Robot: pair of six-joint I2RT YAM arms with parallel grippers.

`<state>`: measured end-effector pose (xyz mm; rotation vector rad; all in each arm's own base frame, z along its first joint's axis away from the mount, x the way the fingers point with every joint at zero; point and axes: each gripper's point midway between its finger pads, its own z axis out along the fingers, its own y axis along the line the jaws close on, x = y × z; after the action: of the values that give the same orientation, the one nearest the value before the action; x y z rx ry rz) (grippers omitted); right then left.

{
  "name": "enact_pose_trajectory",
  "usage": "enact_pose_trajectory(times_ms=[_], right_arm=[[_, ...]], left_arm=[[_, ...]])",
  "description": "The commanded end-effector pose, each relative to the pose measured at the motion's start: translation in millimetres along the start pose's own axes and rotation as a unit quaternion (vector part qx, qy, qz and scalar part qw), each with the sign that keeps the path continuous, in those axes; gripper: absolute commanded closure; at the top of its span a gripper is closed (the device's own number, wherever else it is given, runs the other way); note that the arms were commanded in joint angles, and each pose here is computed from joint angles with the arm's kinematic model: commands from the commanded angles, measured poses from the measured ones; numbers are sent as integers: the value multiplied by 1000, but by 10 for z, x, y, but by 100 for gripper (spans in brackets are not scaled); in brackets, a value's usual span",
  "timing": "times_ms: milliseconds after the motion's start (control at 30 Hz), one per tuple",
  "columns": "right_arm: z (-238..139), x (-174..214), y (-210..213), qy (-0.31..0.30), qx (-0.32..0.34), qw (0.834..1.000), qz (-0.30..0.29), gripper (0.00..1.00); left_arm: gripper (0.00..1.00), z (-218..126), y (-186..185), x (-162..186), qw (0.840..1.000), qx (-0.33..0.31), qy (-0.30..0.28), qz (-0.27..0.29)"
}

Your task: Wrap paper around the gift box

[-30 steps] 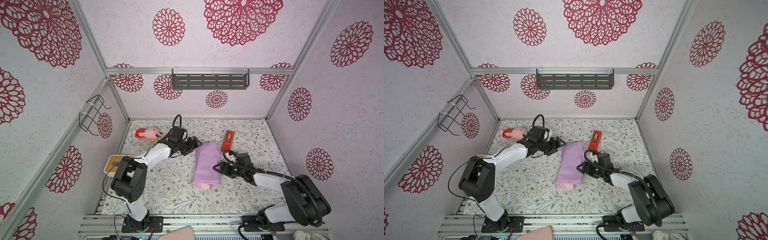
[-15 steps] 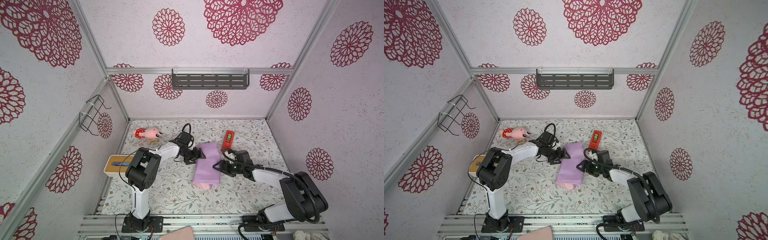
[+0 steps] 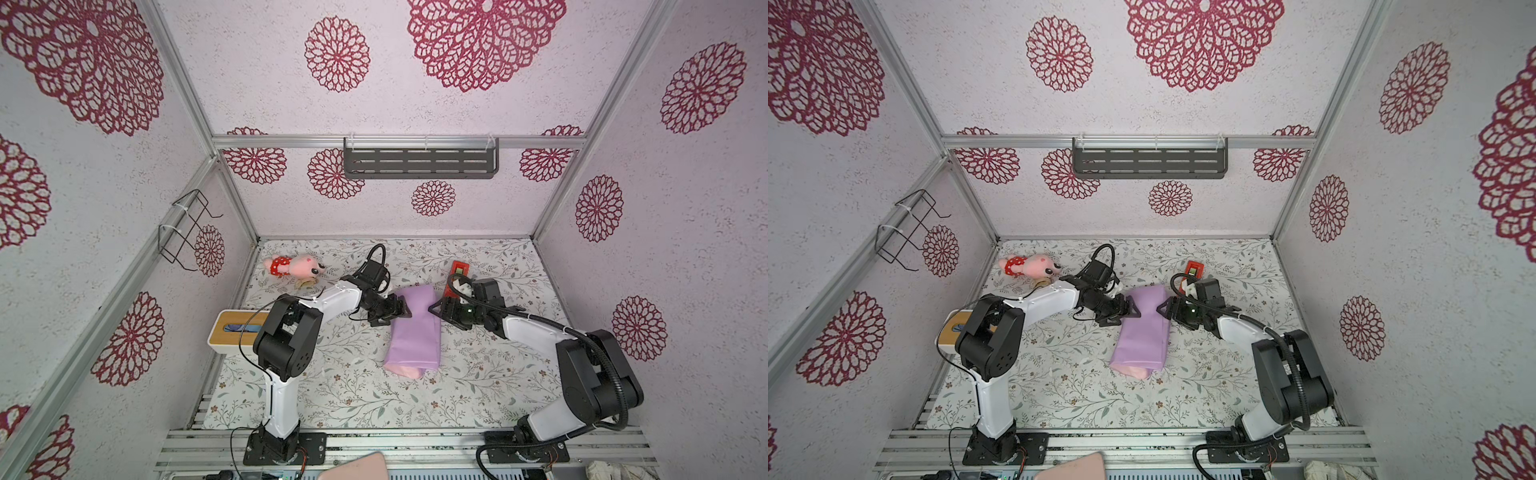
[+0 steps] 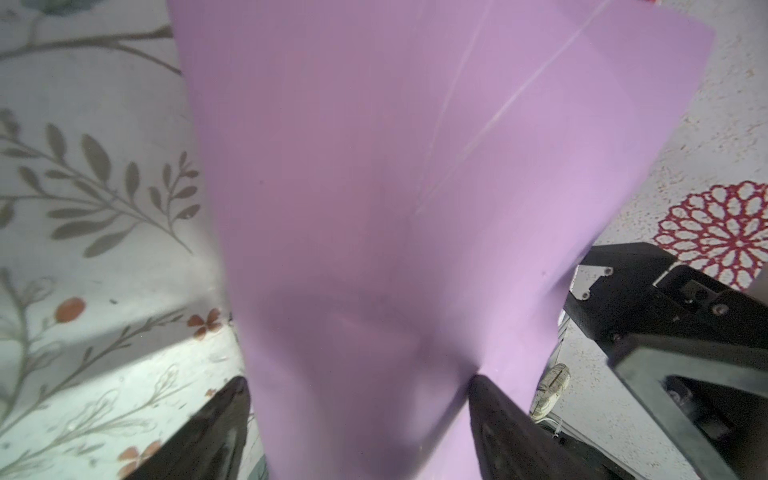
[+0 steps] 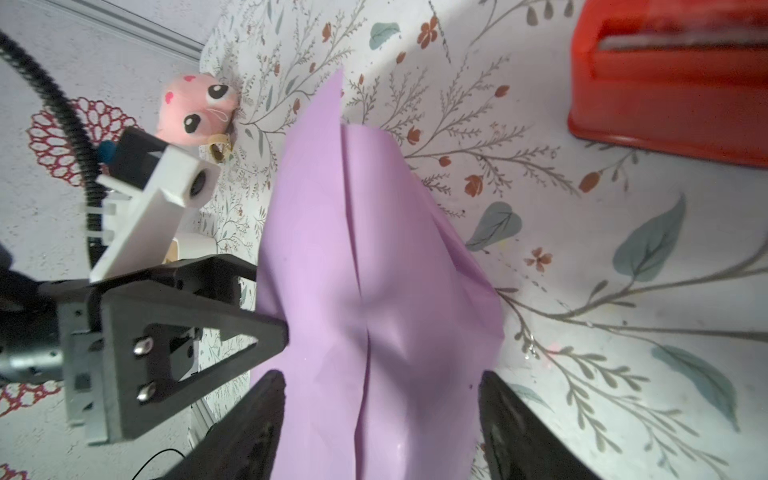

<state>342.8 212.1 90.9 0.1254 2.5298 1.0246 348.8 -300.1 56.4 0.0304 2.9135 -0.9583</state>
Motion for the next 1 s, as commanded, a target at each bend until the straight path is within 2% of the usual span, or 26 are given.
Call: enact_pose_trajectory(times_ms=[0,167,333,600,733,967], right_arm=[[19,-2,-24,4,49,998,-33,27],[81,22,57,7,62,997,-54,33],[174,37,180,16,47,997,-64,39],[297,-3,322,39,27,996,-79,41],[321,44,354,54,20,995,-83,41],[195,43,95,58,77,990,-100,31]], left_arm=[[16,106,227,184,998,-51,32,-9],[16,97,181,198,998,-47,30,-7],[16,59,128,215,999,-32,23,-15],[16,-86,47,228,1000,-16,-3,-24],[16,-75,87,218,999,-23,-10,-27],[16,-85,85,156,999,-29,-22,-24]])
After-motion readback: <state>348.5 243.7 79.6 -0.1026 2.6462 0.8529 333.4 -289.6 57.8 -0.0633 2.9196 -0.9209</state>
